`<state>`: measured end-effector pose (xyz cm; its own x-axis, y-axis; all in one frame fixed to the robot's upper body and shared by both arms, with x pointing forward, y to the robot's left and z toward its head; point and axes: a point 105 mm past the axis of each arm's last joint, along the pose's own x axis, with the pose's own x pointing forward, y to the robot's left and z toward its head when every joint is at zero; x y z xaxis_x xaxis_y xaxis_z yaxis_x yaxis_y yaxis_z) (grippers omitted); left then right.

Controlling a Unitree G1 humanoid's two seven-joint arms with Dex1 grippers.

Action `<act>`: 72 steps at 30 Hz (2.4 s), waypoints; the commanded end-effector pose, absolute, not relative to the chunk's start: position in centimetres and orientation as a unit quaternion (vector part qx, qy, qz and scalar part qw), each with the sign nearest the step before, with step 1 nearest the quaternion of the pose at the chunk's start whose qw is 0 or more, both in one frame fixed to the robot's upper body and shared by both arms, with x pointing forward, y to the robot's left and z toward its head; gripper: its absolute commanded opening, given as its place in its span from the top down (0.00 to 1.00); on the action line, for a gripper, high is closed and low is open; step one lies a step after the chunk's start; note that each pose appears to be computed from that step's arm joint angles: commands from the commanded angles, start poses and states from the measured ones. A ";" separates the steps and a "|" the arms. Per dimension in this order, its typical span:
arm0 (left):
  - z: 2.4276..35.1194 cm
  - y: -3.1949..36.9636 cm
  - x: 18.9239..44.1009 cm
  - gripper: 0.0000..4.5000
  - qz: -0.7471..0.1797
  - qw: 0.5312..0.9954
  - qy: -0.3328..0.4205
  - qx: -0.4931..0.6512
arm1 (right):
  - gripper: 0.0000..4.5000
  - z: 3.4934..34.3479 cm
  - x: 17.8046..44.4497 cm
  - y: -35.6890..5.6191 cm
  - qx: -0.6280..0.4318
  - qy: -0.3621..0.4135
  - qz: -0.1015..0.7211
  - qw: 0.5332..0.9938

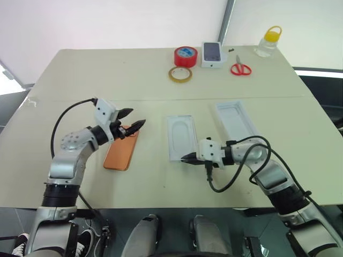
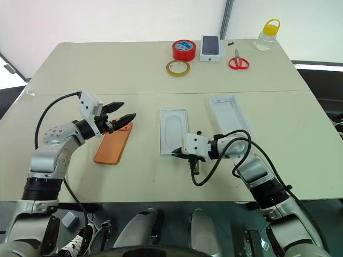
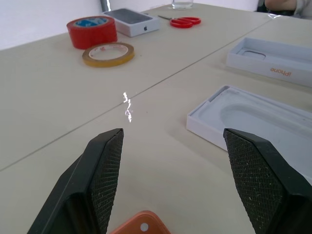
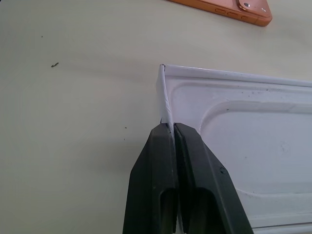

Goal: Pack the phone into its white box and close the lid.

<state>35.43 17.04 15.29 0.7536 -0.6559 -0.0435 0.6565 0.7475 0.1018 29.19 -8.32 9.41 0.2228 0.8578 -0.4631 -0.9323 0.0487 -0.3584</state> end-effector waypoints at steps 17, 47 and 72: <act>14.4 27.0 32.0 0.23 -0.282 0.903 0.201 -0.256 | 0.83 16.4 33.2 -1.1 -0.273 -0.080 0.563 0.776; 5.0 19.8 29.1 0.23 -0.343 0.820 0.390 -0.241 | 0.99 7.7 33.3 6.8 -0.381 0.058 0.557 0.735; 6.9 20.7 31.0 0.53 -0.307 0.831 0.335 -0.320 | 1.00 7.8 34.2 5.4 -0.392 0.047 0.544 0.741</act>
